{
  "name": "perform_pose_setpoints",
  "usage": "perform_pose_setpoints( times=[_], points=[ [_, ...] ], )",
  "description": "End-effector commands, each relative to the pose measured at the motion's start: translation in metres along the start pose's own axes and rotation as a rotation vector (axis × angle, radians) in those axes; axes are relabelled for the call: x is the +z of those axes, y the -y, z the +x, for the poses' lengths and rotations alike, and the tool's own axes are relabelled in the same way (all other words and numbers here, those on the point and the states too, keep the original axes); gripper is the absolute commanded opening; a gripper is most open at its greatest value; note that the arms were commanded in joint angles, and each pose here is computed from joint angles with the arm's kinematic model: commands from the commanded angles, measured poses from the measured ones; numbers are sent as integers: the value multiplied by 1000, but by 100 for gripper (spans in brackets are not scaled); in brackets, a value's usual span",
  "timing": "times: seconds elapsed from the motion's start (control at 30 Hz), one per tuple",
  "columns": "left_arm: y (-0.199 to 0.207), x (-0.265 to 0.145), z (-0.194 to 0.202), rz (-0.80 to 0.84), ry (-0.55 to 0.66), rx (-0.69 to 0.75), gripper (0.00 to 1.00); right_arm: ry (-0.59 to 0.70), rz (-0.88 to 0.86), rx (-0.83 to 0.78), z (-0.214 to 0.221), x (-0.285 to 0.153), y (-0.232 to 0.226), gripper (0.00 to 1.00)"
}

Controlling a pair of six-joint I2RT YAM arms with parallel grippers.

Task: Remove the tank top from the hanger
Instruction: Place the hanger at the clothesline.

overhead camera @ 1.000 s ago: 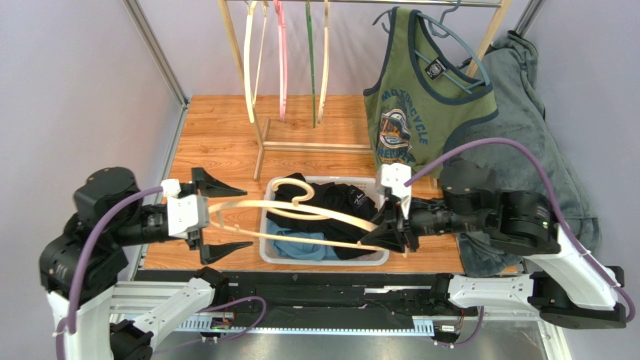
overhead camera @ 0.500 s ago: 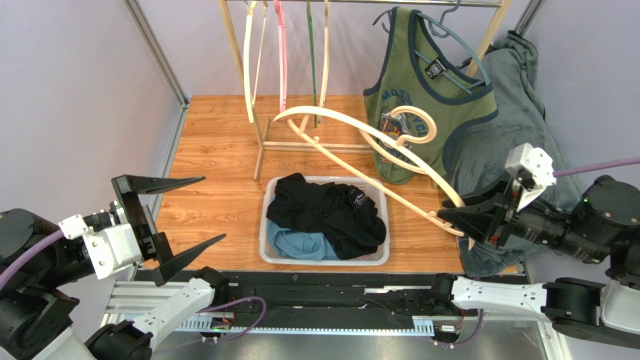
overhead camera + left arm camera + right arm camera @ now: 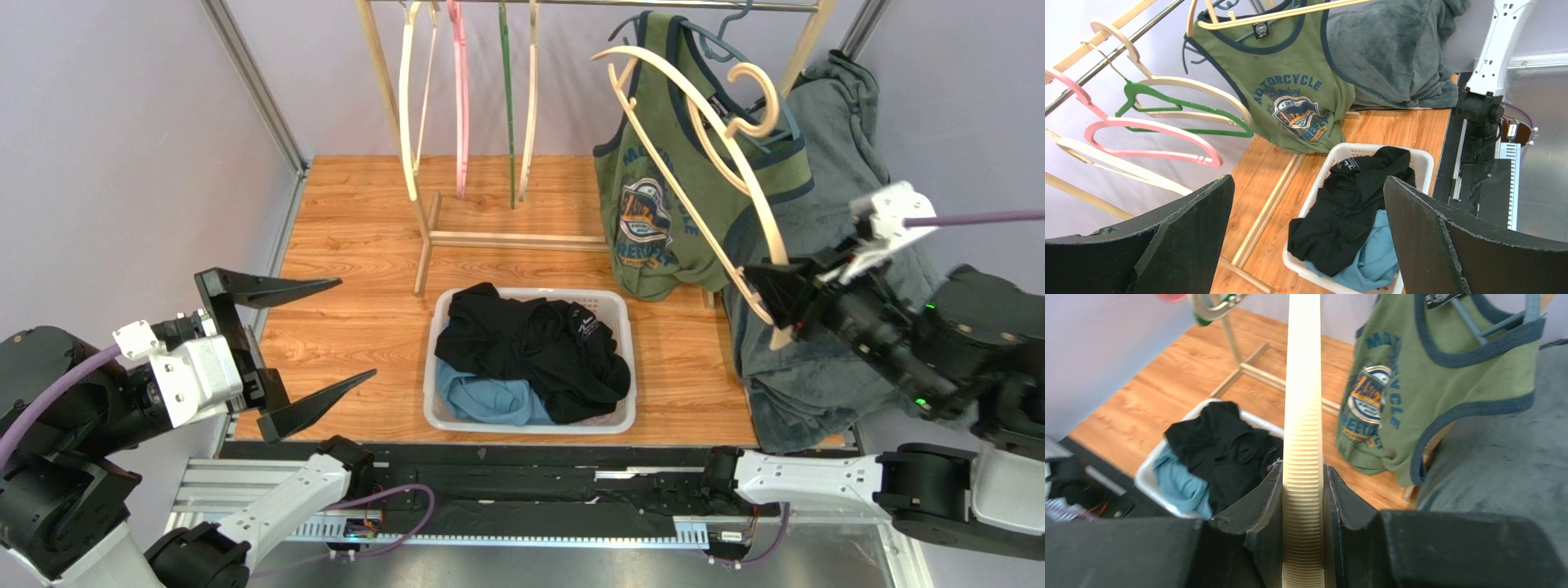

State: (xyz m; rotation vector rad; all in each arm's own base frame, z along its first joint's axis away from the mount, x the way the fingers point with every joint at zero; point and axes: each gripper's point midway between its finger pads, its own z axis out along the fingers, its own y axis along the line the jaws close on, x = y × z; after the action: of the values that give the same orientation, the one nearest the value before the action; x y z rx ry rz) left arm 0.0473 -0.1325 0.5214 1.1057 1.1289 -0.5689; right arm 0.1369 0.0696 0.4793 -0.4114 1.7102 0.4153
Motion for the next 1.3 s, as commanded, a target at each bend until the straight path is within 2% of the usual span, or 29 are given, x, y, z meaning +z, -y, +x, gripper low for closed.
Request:
perform_pose_setpoints(
  times=[0.0,0.1,0.27,0.57,0.67,0.7,0.93,1.27],
  points=[
    [-6,8,-1,-2,6,-19,99,24,150,-24,-21,49,-14,0],
    [-5,7,-2,0,10,-19,99,-8,168,-56,-20,80,-30,0],
    [-4,4,-2,-13,14,-16,99,-29,165,47,-24,128,-31,0],
    [-3,0,2,-32,6,-7,99,47,139,67,-65,162,-39,0],
    [-2,-2,1,-33,10,-4,99,38,144,86,-70,175,-40,0],
    [-1,-1,3,-29,7,-7,99,0,163,79,-61,187,-37,0],
    [0,-6,-1,-36,16,5,99,-59,215,113,-56,208,-23,0],
    [1,-4,4,-27,3,-3,99,-30,244,93,-60,211,-15,0]
  ],
)
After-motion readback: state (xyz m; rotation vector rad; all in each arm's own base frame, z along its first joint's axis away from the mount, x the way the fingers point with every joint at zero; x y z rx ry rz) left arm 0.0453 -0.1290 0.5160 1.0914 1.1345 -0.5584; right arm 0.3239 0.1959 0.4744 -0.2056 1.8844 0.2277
